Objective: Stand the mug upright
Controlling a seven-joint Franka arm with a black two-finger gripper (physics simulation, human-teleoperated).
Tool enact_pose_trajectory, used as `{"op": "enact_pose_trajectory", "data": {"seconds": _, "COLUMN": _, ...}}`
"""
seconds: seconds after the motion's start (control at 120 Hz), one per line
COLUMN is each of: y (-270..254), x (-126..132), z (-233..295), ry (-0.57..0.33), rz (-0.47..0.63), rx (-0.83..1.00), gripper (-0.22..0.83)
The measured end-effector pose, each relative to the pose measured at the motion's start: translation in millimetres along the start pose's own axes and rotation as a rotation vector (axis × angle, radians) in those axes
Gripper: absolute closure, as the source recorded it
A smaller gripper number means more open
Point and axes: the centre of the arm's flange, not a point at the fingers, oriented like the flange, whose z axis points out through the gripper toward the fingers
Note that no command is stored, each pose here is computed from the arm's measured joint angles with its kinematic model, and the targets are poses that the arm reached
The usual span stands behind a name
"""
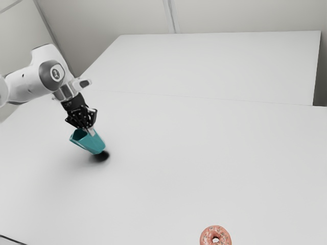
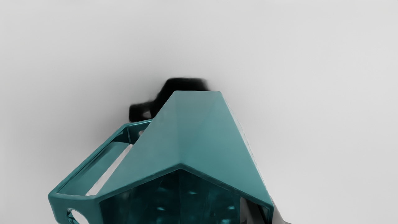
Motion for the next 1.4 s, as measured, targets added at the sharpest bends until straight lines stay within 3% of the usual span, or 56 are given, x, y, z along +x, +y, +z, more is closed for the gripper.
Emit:
{"op": "enact_pose_trajectory", "data": {"seconds": 0.242, "y": 41, "x": -5, "z": 4, "ry": 0.062, "rz": 0.059, "rx": 0.107, "gripper": 0.79}}
{"op": "enact_pose_trajectory", "data": {"seconds": 0.5, "y": 67, "x": -22, "z": 19, "ry": 0.057, "rz": 0.012, "rx": 0.118, "gripper": 0.79}}
{"op": "enact_pose_trajectory", "data": {"seconds": 0.858, "y": 76, "x": -12, "z": 55, "ry": 0.023, "rz": -0.070, "rx": 0.110, "gripper": 0.78}}
{"op": "enact_pose_trajectory", "data": {"seconds": 1.108, "y": 85, "x": -14, "z": 39, "ry": 0.055, "rz": -0.089, "rx": 0.115, "gripper": 0.28}}
{"op": "enact_pose_trajectory", "data": {"seconds": 1.242, "y": 93, "x": -20, "z": 20, "ry": 0.084, "rz": -0.090, "rx": 0.122, "gripper": 0.15}}
{"op": "enact_pose_trajectory", "data": {"seconds": 1.4, "y": 102, "x": -29, "z": -11, "ry": 0.120, "rz": -0.091, "rx": 0.130, "gripper": 0.07}}
